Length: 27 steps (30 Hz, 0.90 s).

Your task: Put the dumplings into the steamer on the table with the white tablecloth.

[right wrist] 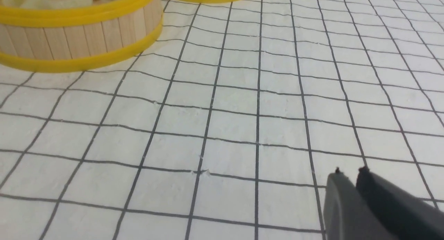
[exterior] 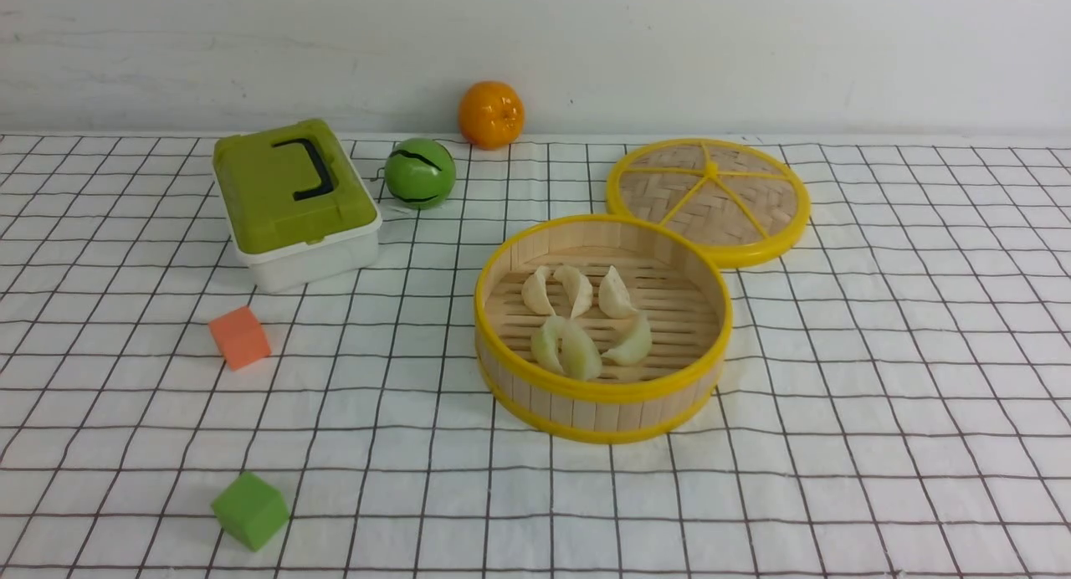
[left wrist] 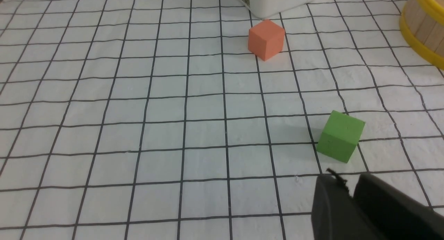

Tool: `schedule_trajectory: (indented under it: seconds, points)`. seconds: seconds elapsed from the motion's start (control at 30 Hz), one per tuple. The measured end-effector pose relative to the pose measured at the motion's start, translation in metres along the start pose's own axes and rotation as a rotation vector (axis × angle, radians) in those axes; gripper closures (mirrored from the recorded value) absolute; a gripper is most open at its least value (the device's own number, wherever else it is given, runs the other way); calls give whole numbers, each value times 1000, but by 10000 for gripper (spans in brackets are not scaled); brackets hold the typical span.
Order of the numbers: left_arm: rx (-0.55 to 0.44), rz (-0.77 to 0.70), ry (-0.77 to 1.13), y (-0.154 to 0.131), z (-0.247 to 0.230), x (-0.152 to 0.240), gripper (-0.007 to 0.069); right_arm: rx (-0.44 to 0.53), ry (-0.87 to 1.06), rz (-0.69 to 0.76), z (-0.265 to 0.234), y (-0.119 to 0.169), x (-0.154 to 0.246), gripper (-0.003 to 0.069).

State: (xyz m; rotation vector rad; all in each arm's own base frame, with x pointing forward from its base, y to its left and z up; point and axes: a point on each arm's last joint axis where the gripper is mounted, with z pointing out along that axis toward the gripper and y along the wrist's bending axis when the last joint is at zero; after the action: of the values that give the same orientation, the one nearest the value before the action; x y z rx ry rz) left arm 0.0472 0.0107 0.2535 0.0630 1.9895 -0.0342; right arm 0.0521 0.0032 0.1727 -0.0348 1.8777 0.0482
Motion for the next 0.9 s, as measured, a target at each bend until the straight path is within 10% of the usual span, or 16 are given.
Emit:
schedule_trajectory:
  seconds: [0.67, 0.9]
  points:
    - [0, 0, 0, 0, 0, 0, 508, 1, 0, 40, 0, 0, 0, 572]
    - [0, 0, 0, 0, 0, 0, 500, 1, 0, 40, 0, 0, 0, 681]
